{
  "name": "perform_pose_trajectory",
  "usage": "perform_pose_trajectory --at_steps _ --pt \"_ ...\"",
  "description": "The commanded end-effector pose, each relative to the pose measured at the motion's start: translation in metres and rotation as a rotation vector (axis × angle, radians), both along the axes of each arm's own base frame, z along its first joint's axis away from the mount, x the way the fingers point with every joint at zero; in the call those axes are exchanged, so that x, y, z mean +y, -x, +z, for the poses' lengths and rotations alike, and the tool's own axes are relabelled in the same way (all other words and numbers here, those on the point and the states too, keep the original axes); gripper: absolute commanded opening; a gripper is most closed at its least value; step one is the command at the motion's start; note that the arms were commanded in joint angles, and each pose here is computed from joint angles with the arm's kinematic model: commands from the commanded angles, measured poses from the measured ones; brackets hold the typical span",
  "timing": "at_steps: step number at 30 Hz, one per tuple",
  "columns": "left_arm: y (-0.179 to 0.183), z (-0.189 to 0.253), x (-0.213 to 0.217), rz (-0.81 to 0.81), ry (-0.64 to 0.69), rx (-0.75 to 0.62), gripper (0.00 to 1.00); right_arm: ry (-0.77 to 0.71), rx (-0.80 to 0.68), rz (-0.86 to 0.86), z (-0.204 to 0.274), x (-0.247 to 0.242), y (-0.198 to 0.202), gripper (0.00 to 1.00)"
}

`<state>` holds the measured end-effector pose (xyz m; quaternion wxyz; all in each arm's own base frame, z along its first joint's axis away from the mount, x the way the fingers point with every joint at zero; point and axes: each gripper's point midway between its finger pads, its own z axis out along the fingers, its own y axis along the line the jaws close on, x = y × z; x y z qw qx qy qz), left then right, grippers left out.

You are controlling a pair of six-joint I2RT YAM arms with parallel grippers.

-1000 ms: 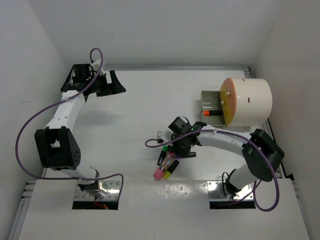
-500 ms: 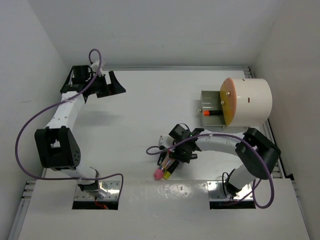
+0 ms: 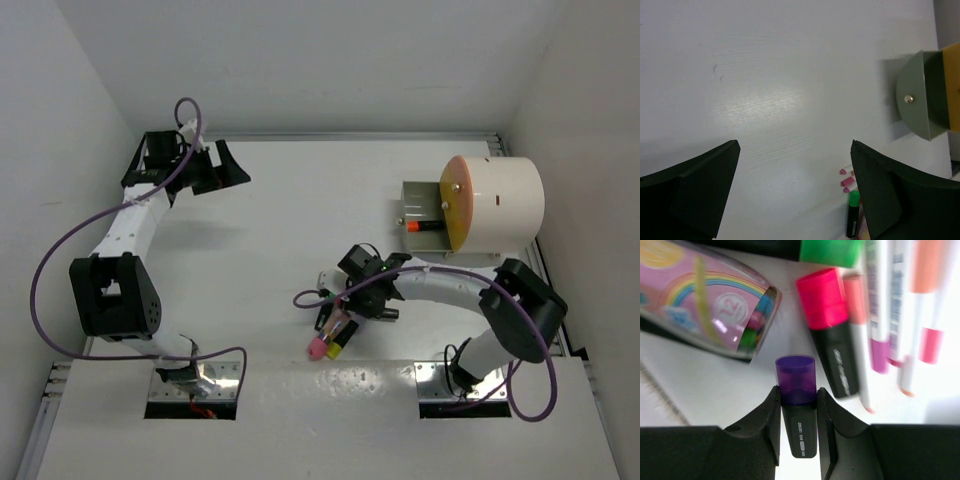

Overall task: Sort the stationery into containers
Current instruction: Pick up the pen from the center of the board, then place the pen in the drawer.

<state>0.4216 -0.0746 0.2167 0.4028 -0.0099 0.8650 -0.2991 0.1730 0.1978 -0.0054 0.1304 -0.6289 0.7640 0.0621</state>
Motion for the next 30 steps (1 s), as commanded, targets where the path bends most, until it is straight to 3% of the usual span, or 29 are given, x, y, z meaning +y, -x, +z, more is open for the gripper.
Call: perform_pose_trajectory --at_steps 1,4,10,15,19,29,30 --pt "-0.004 0.006 0.006 0.12 -0.029 -0.044 1.0 -0.111 -0.074 -0.011 0.06 0.018 -0.018 0.01" --pt "-0.004 0.025 -0.013 0.093 -0.102 -0.15 1.0 -0.176 -0.105 -0.076 0.109 0.021 -0.038 0.0" --pt "0.027 -0.009 -0.054 -0.061 -0.225 -0.008 1.0 -0.234 -0.222 -0.278 0.183 0.004 -0.101 0.0" --pt "0.057 -0.03 -0.066 -0.013 -0.296 -0.009 1.0 -0.185 -0.321 -0.545 0.195 -0.048 -0.169 0.0" --pt "0.078 -0.036 -0.089 -0.093 -0.317 -0.032 1.0 -0.129 -0.386 -0.744 0.196 -0.091 -0.209 0.0" --pt "0.095 -0.05 -0.103 -0.148 -0.365 -0.027 1.0 -0.015 -0.465 -0.984 0.185 -0.127 -0.244 0.0" --pt "0.095 -0.052 -0.103 -0.152 -0.369 -0.023 1.0 -0.006 -0.468 -0.993 0.183 -0.129 -0.245 0.09"
